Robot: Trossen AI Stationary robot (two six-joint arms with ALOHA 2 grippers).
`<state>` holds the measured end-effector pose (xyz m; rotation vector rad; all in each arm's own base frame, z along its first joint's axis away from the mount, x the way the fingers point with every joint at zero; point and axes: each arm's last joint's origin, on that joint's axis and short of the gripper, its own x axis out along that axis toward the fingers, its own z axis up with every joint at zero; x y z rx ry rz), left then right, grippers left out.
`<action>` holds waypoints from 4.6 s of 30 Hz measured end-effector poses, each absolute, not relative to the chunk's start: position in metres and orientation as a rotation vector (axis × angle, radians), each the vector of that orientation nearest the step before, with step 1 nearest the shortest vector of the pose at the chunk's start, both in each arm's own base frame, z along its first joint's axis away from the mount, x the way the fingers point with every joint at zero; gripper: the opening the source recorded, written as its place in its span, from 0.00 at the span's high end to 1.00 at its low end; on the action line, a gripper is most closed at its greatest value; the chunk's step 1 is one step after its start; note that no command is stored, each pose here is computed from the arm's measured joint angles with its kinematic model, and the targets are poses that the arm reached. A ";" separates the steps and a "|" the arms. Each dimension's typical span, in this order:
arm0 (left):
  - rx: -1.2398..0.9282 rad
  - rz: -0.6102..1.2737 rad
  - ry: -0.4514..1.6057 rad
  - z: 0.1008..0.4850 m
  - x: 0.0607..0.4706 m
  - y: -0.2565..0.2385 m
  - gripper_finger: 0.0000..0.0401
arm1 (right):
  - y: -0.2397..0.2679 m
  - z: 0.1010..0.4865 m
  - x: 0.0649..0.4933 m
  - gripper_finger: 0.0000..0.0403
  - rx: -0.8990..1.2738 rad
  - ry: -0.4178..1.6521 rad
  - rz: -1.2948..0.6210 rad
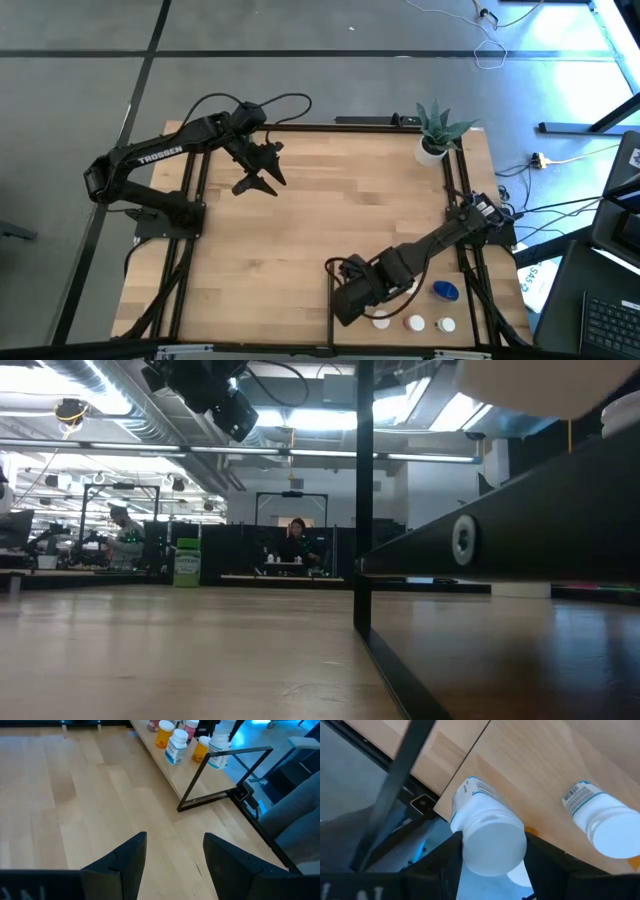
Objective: Pick and place medicine bottles onto shelf by color
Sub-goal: Put the white pill bottle onto the shelf, then move the green pill bottle from the top to the center
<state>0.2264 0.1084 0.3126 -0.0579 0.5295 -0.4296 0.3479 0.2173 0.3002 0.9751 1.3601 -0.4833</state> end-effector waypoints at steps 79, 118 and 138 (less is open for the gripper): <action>-0.051 -0.378 0.574 0.310 0.225 0.109 0.53 | 0.240 0.272 0.355 0.44 0.923 1.380 -0.475; -0.458 0.963 0.789 0.301 0.147 0.204 0.53 | 0.131 0.364 0.330 0.44 0.425 0.901 -0.638; -0.716 1.149 0.804 0.270 0.140 0.236 0.53 | 0.077 0.378 0.338 0.44 0.160 0.750 -0.830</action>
